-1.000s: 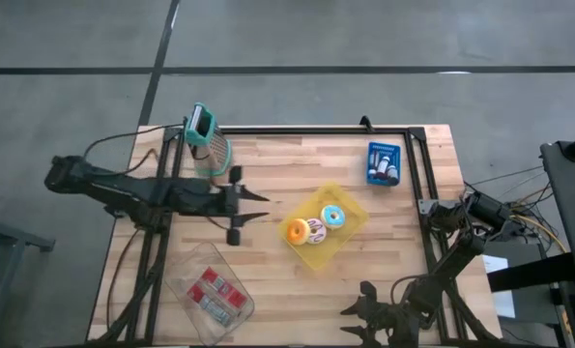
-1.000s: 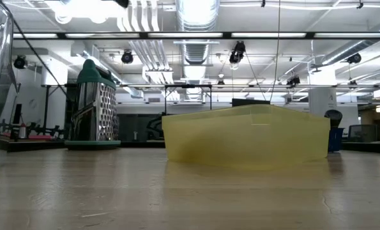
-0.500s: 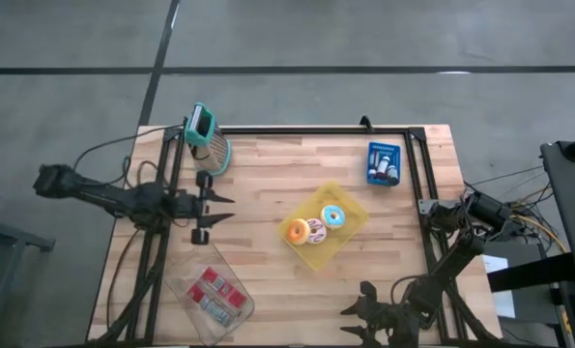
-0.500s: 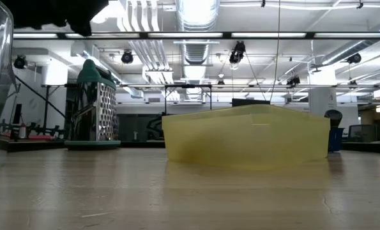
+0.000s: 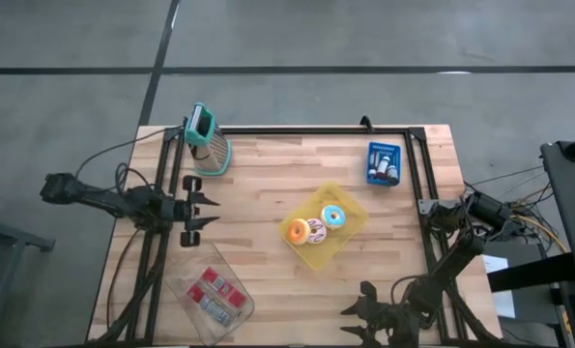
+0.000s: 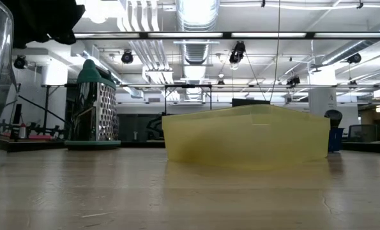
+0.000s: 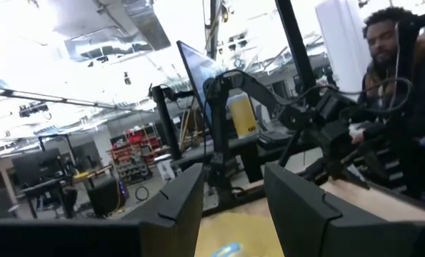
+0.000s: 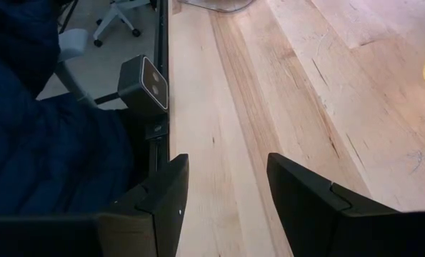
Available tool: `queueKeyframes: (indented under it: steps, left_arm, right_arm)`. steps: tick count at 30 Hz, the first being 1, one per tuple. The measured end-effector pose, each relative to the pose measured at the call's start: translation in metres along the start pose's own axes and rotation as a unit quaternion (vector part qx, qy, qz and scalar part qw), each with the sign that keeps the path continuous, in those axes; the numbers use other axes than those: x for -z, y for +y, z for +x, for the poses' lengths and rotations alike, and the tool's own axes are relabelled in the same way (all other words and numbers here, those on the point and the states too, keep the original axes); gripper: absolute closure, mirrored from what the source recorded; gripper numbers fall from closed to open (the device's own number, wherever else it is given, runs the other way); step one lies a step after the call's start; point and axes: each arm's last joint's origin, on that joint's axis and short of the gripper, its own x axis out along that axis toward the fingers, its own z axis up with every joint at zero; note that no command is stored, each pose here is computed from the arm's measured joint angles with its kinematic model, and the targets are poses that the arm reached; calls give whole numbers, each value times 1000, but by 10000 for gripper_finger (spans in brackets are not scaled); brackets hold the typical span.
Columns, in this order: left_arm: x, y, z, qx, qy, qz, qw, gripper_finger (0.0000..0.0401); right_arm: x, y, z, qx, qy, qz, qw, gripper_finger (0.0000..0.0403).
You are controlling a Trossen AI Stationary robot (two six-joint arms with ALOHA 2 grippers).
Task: Pick & Place Food Item
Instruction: Return to home position
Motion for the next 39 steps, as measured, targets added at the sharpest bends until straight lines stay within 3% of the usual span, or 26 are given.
queueKeyframes:
  steps: [14,22,26,39]
  left_arm:
    - [-2,3,-17,-7,5,55,998,249]
    - [-3,8,-23,-81,27,56,995,249]
    - [1,8,-23,-94,53,64,992,249]
    - [6,6,-23,-81,78,88,990,250]
  right_arm:
    - [0,0,0,0,0,0,1000,216]
    - [0,0,0,0,0,0,1000,216]
    - [0,0,0,0,0,0,1000,216]
    - [0,0,0,0,0,0,1000,216]
